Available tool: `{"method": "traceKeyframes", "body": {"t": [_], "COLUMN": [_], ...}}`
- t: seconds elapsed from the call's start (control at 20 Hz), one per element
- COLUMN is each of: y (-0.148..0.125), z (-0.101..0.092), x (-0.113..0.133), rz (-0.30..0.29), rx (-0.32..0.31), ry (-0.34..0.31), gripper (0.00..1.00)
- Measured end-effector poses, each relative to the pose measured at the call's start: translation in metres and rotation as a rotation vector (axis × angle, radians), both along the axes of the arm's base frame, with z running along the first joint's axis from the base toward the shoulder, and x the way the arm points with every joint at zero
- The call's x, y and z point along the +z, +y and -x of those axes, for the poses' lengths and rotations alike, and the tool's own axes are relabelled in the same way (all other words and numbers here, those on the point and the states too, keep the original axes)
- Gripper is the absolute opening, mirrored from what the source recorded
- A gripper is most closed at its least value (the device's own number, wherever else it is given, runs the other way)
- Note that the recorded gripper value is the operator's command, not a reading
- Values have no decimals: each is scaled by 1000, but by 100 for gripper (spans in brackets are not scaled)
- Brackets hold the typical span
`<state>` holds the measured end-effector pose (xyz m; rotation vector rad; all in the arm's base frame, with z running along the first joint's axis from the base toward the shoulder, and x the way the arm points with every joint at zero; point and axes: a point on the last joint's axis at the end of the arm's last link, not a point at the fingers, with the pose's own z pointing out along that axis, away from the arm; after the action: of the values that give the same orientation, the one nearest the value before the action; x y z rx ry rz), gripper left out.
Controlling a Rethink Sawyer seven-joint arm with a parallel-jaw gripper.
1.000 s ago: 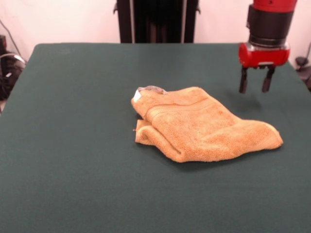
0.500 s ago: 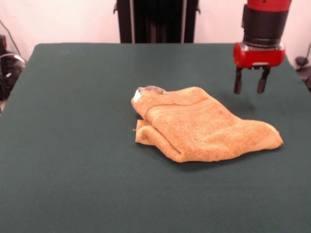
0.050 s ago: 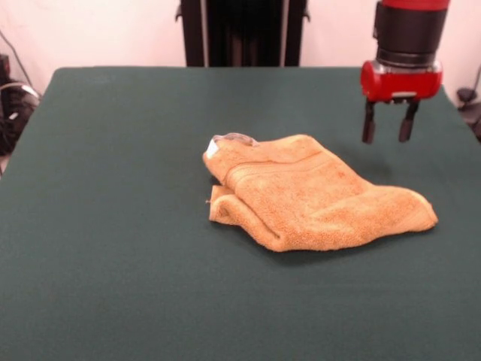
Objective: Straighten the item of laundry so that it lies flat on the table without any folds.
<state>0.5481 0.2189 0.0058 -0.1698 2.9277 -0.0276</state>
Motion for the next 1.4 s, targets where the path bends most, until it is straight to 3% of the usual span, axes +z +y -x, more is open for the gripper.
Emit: {"method": "traceKeyframes", "body": {"t": [0.5,1.0,1.4], "y": [-7,-43,-56], "z": [4,1,2], "x": [-4,-10,-12], "rz": [13,28,38], "rx": [28,11,22], "ry": [4,14,15], "gripper": [100,100,100]}}
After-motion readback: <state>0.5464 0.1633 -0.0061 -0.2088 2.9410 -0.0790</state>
